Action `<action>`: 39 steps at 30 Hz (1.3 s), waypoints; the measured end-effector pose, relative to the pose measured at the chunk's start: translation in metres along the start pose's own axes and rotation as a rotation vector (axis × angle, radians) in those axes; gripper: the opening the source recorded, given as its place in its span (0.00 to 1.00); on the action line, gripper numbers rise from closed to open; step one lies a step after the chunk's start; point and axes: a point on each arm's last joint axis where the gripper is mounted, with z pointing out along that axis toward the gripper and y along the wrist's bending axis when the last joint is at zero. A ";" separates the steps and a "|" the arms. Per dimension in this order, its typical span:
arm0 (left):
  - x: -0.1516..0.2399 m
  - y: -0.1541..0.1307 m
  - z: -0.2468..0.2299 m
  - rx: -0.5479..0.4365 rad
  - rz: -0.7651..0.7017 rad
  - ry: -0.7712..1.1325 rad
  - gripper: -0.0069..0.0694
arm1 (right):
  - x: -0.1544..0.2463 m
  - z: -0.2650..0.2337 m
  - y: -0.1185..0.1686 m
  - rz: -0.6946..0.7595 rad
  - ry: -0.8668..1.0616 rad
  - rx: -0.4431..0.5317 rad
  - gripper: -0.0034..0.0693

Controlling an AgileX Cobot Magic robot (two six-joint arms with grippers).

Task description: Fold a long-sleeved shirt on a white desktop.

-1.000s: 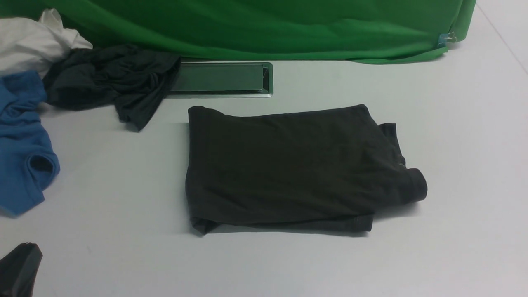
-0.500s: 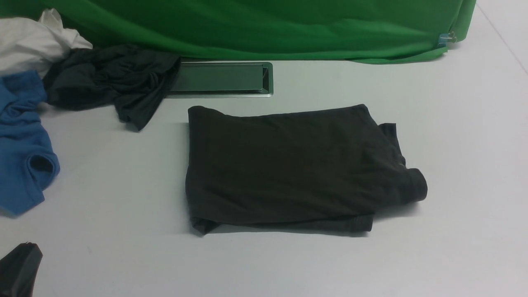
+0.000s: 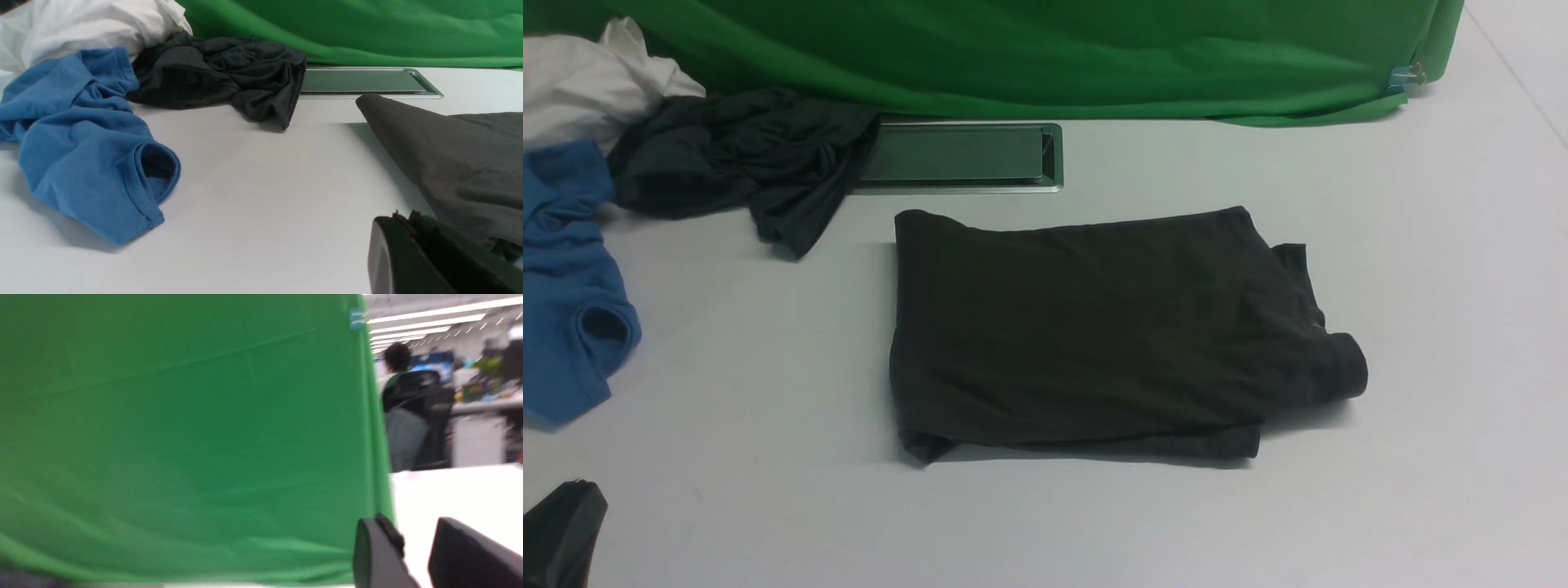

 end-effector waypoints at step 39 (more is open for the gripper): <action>0.000 0.000 0.000 0.000 0.000 0.000 0.12 | 0.108 -0.029 -0.006 -0.108 0.365 0.068 0.36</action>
